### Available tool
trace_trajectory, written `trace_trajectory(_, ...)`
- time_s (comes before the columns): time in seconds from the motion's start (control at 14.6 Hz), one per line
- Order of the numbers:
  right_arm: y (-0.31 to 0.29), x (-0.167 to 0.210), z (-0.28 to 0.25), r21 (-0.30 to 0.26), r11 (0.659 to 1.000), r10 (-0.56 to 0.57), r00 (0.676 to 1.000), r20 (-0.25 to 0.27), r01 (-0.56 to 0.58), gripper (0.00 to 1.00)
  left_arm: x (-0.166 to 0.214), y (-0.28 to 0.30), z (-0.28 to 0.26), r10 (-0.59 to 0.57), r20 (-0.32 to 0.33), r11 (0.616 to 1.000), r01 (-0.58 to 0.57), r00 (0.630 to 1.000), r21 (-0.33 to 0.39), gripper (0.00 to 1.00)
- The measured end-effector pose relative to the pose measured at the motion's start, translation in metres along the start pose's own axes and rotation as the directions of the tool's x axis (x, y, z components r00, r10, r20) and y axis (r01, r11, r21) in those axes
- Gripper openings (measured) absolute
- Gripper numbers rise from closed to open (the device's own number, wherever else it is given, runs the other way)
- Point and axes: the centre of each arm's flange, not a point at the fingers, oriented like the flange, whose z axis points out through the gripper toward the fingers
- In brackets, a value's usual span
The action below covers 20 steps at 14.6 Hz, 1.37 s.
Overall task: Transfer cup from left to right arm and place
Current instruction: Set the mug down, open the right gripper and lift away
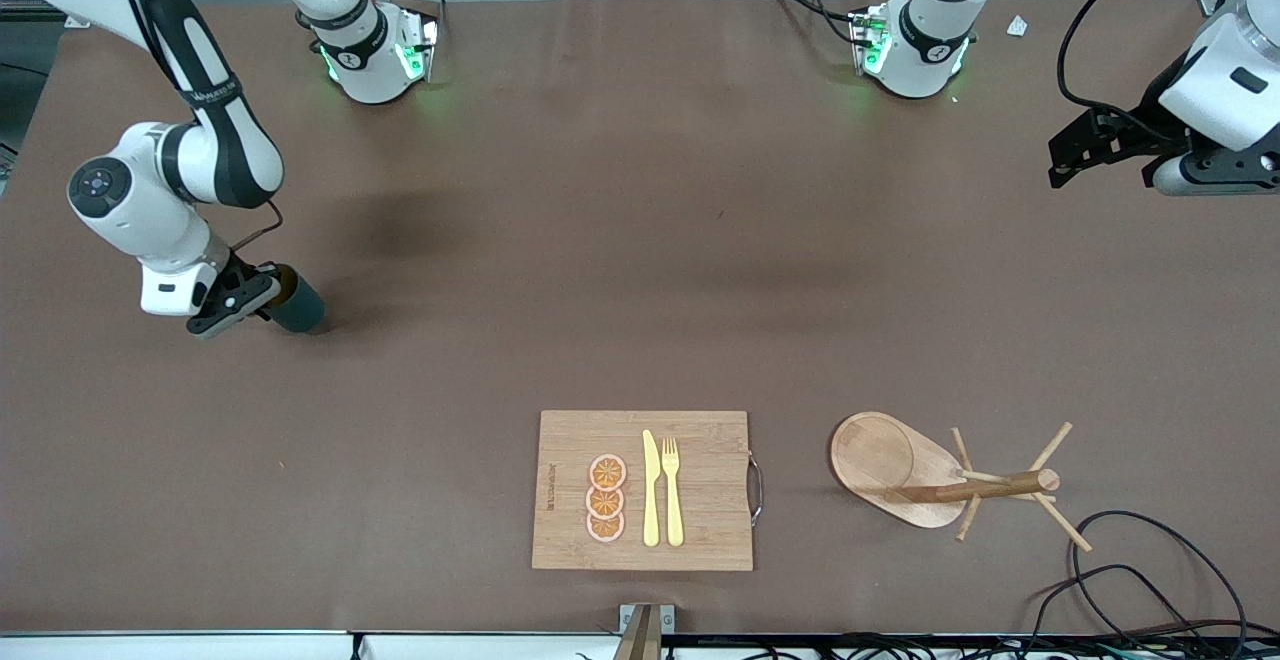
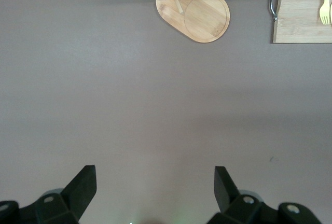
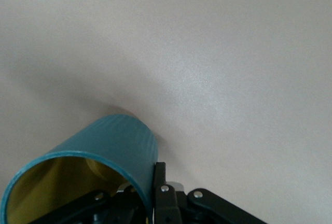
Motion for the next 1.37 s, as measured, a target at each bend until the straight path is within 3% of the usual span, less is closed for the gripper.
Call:
trace_trajectory(0.27,0.005,0.006,-0.004,-0.009,1.000,-0.003,1.000,-0.009,0.003,0.07,0.000,0.000,0.000,0.001,0.000,1.000,-0.001,1.000,0.000,1.00)
trace_trajectory(0.41,0.005,0.007,-0.004,-0.010,1.000,-0.004,1.000,-0.011,0.004,0.23,0.000,0.000,0.000,0.019,0.000,1.000,-0.019,1.000,0.000,1.00)
trace_trajectory(0.55,0.005,0.007,-0.004,-0.010,1.000,-0.005,1.000,-0.011,0.005,0.27,0.000,0.000,0.000,0.030,0.000,1.000,-0.030,1.000,0.000,1.00)
trace_trajectory(0.68,0.005,0.008,-0.005,-0.010,1.000,-0.006,1.000,-0.011,0.006,0.37,0.000,-0.001,0.000,0.033,0.000,0.999,-0.033,0.999,0.000,1.00)
trace_trajectory(0.82,0.006,0.008,-0.006,-0.013,1.000,-0.007,1.000,-0.013,0.007,0.59,0.000,-0.001,0.000,0.034,0.000,0.999,-0.034,0.999,0.000,1.00)
trace_trajectory(1.02,0.011,0.013,-0.012,-0.014,1.000,-0.012,1.000,-0.012,0.012,0.83,0.000,-0.001,0.000,0.035,0.000,0.999,-0.035,0.999,0.000,1.00)
trace_trajectory(1.16,0.018,0.018,-0.020,0.003,1.000,-0.013,1.000,0.006,0.013,0.87,0.000,-0.001,0.000,0.036,0.000,0.999,-0.036,0.999,0.000,1.00)
trace_trajectory(1.3,0.027,0.023,-0.034,0.020,1.000,0.000,1.000,0.027,-0.001,0.99,0.000,0.000,0.000,0.038,0.000,0.999,-0.038,0.999,0.000,1.00)
trace_trajectory(1.37,0.031,0.025,-0.046,0.020,0.999,0.033,0.999,0.032,-0.033,0.99,0.000,0.001,0.000,0.039,0.000,0.999,-0.039,0.999,0.000,1.00)
